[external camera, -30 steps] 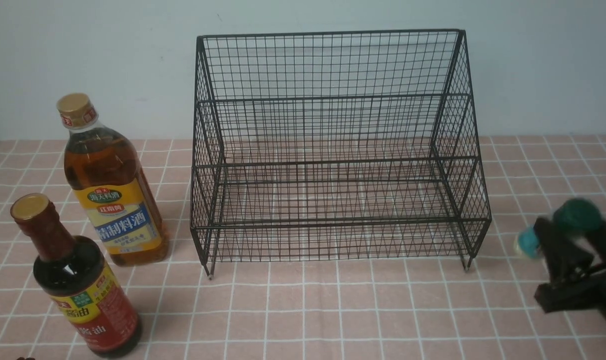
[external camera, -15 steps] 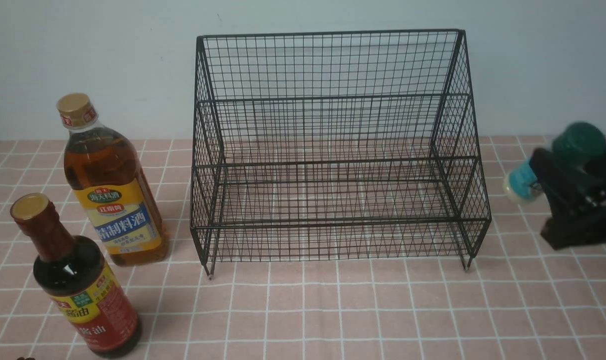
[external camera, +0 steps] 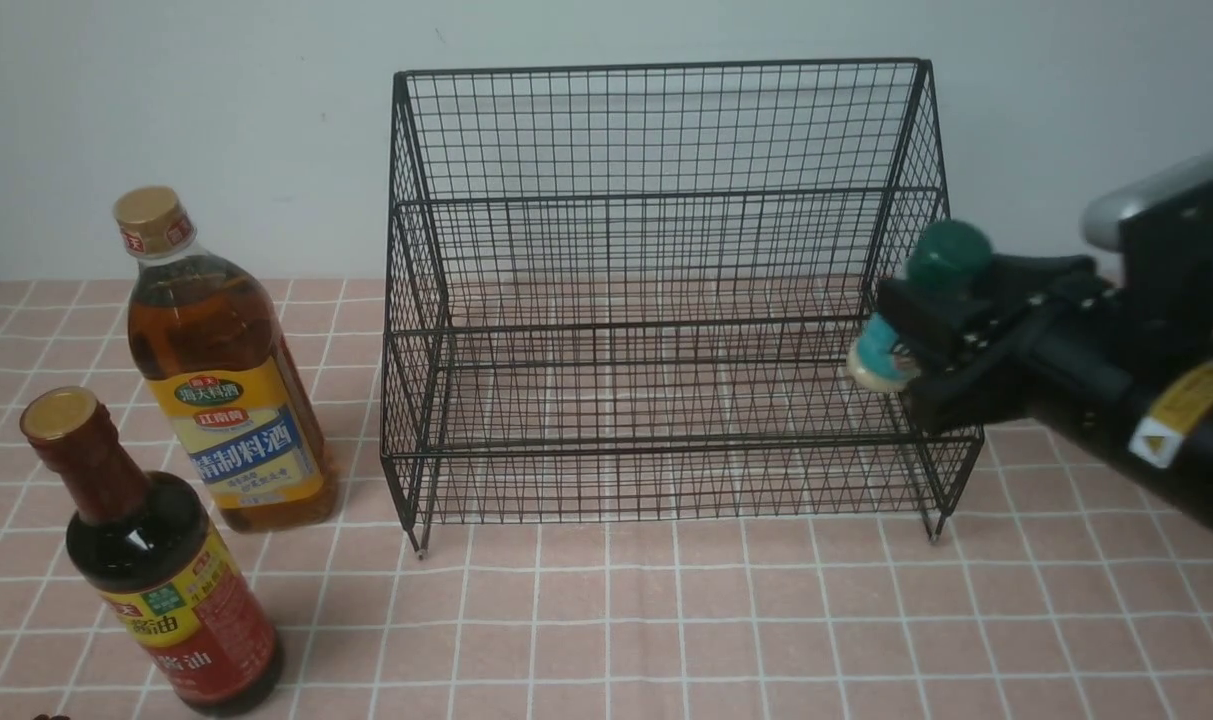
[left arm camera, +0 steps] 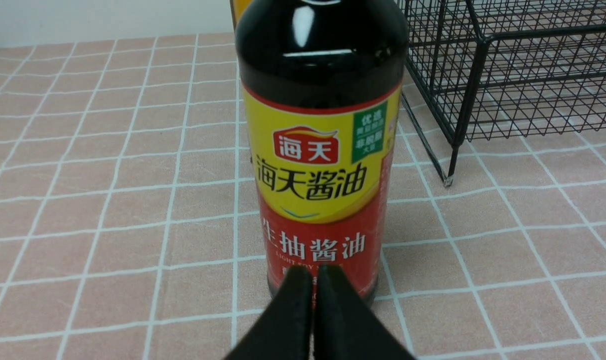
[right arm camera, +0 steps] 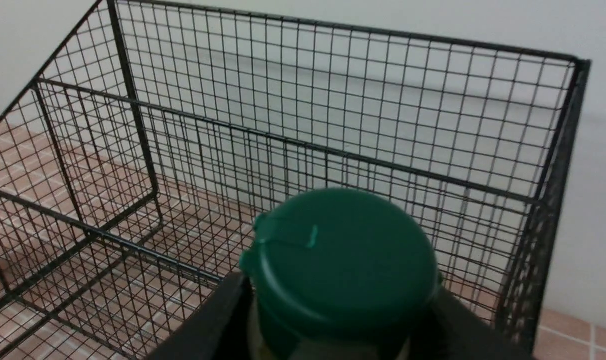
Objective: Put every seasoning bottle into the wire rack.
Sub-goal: Use the right arm to put the condiment bottle back on the shelf
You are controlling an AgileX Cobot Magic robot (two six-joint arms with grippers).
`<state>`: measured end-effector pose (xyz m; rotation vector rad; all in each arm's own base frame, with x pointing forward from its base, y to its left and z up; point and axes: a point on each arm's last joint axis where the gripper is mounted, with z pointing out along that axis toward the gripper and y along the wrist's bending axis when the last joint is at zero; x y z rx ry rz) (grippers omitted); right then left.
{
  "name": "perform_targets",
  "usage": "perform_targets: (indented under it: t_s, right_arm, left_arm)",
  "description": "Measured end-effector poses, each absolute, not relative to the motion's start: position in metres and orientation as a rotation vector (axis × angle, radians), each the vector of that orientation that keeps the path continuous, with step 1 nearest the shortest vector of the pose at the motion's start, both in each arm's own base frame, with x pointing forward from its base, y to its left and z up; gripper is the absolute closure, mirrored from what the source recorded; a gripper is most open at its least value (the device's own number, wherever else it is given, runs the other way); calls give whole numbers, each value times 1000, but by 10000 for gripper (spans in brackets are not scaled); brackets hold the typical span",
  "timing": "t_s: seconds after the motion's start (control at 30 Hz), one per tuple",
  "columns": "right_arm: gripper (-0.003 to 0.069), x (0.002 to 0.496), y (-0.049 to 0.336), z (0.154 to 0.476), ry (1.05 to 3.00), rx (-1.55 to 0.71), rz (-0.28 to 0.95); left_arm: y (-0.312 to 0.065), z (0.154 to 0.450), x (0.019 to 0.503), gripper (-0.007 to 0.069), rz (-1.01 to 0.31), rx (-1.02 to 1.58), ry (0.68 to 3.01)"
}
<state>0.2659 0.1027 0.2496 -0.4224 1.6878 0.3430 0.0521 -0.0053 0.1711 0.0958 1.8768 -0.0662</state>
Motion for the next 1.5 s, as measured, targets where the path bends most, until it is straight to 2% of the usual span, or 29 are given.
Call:
perform_targets:
  t_s: [0.37,0.8,1.5]
  right_arm:
    - [307,295,116,208,1712,-509,326]
    - [307,303,120,177,1782,-551,318]
    - [293,304,120,174,1782,-560,317]
  left_arm:
    - [-5,171,52,632,-66,96,1877]
    - [-5,171,52,632,-66,96,1877]
    - [-5,171,52,632,-66,96,1877]
